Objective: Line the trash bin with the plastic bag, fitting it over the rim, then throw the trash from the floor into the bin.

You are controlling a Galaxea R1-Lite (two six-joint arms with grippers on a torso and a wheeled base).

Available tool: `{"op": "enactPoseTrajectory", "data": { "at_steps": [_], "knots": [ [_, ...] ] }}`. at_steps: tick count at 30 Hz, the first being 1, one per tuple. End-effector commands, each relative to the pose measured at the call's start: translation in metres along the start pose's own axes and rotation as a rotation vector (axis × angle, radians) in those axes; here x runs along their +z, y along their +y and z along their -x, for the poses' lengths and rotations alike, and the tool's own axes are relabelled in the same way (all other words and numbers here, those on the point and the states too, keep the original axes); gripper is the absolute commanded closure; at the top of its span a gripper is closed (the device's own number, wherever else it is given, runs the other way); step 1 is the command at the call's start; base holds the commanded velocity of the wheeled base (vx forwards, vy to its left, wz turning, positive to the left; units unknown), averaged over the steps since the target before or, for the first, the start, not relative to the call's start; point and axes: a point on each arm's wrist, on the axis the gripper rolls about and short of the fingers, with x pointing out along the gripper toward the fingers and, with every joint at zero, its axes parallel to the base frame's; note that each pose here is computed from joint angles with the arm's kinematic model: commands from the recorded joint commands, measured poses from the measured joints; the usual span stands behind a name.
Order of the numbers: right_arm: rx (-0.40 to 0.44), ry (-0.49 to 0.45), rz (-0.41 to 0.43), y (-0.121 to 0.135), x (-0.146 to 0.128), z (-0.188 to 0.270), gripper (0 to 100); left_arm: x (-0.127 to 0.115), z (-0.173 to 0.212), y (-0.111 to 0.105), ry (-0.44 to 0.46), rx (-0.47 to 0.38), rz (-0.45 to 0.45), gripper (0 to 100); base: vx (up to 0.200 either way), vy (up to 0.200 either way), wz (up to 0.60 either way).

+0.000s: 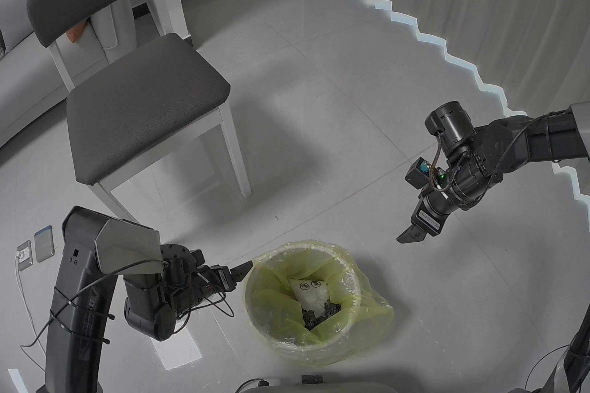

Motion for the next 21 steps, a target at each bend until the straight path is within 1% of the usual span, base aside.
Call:
{"op": "enactPoseTrajectory", "data": {
  "at_steps": [1,8,13,14,15,17,21],
  "knots": [
    [-0.016,-0.024,0.006,0.001,-0.002,0.016,0,0.003,-0.005,0.002,-0.015,0.003,-0.002,0,0.000,0.000,0.00],
    [-0.010,-0.015,0.011,0.004,-0.006,0.020,0,0.006,-0.011,-0.001,0.029,0.013,-0.062,0,0.000,0.000,0.00],
    [-0.006,-0.016,0.024,0.009,-0.007,0.023,0,0.009,-0.017,-0.004,0.063,0.018,-0.159,0,0.000,0.000,0.00],
    [-0.006,-0.016,0.024,0.009,-0.007,0.023,0,0.009,-0.017,-0.004,0.063,0.018,-0.159,0,0.000,0.000,0.00],
    [-0.004,-0.016,0.027,0.010,-0.006,0.023,0,0.009,-0.019,-0.007,0.060,0.011,-0.177,0,0.000,0.000,0.00],
    [-0.006,-0.020,0.027,0.010,-0.006,0.025,0,0.009,-0.020,-0.007,0.058,0.012,-0.180,0,0.000,0.000,0.00],
    [-0.007,-0.021,0.024,0.011,-0.007,0.027,0,0.011,-0.014,0.000,0.043,0.032,-0.166,0,0.000,0.000,0.00]
  ]
}}
